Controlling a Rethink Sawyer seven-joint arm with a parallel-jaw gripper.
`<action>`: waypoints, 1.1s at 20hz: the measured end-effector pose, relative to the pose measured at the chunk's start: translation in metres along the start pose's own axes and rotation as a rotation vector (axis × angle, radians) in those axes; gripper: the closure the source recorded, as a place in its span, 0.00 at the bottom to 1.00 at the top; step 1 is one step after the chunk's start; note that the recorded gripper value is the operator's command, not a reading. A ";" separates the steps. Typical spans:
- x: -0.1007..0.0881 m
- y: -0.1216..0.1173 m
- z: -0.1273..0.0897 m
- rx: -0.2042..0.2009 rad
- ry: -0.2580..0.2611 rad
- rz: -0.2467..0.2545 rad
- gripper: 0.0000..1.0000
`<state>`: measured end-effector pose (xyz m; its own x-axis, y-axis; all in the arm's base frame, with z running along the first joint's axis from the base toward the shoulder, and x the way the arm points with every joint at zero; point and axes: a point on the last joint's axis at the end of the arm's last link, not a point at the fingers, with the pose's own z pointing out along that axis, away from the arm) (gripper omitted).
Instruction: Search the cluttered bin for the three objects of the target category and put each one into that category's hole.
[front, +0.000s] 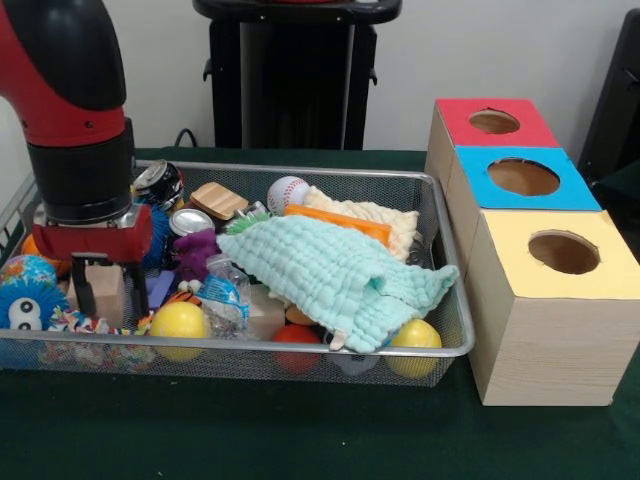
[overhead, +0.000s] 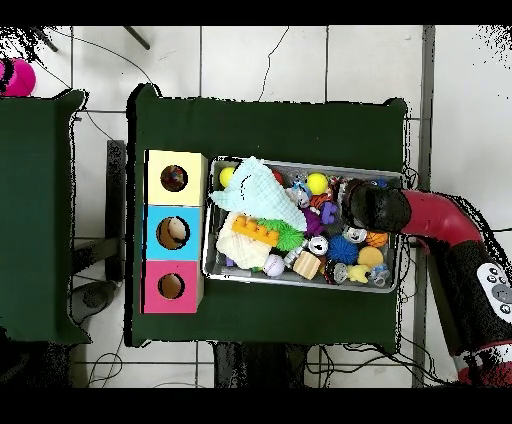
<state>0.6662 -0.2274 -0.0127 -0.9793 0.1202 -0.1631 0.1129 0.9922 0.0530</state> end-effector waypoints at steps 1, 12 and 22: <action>0.001 -0.001 0.000 0.002 0.000 -0.002 0.00; 0.006 -0.009 0.006 0.031 0.000 -0.035 0.00; 0.008 -0.011 0.014 0.053 -0.001 -0.066 0.00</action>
<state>0.6592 -0.2371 -0.0289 -0.9848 0.0540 -0.1653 0.0565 0.9983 -0.0104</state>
